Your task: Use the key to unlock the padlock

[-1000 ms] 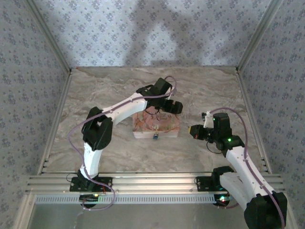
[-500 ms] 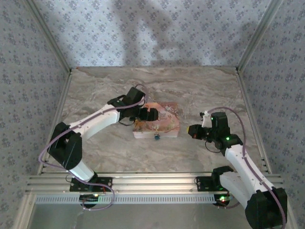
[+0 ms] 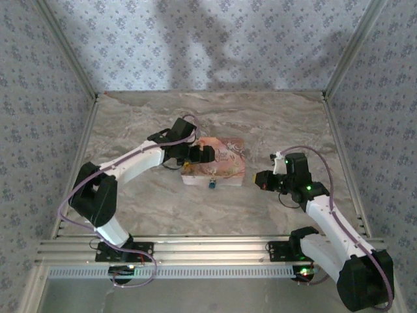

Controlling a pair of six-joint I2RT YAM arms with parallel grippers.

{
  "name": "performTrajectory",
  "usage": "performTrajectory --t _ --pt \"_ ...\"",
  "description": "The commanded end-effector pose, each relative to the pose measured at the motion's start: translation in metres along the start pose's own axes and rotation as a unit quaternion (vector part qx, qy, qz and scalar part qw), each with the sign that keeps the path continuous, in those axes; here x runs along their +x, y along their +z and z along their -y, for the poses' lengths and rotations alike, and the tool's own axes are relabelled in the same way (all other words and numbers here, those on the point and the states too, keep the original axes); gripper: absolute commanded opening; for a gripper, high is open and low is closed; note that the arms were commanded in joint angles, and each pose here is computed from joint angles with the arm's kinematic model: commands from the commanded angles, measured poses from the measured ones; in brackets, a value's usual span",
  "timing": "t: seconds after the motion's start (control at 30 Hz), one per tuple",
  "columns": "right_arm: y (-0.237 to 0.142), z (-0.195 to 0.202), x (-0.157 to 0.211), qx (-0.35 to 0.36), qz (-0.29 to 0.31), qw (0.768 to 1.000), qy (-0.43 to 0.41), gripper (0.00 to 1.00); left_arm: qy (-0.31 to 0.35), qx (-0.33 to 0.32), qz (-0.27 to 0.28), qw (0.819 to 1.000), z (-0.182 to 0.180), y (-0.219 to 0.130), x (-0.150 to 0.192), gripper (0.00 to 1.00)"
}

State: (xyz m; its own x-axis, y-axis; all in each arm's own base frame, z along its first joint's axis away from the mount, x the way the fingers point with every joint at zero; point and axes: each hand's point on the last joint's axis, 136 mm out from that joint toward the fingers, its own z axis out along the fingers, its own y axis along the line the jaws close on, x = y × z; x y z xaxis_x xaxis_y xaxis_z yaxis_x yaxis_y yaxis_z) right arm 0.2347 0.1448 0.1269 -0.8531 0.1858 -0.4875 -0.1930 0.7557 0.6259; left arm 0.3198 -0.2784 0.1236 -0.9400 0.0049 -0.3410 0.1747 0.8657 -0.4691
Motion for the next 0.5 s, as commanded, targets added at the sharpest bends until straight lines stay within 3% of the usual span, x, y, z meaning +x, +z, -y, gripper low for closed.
performTrajectory --t 0.0,0.23,0.47 --pt "-0.003 -0.007 -0.009 -0.001 0.009 1.000 -0.004 0.00 -0.004 -0.055 -0.015 0.998 -0.037 0.015 -0.006 0.93" --pt "-0.003 -0.009 -0.007 -0.003 0.007 1.000 -0.007 0.00 0.018 -0.062 0.004 0.998 -0.042 0.017 -0.050 0.93" --pt "-0.002 -0.013 -0.007 -0.008 0.008 1.000 -0.012 0.00 0.044 -0.053 0.022 0.997 -0.031 0.015 -0.070 0.93"
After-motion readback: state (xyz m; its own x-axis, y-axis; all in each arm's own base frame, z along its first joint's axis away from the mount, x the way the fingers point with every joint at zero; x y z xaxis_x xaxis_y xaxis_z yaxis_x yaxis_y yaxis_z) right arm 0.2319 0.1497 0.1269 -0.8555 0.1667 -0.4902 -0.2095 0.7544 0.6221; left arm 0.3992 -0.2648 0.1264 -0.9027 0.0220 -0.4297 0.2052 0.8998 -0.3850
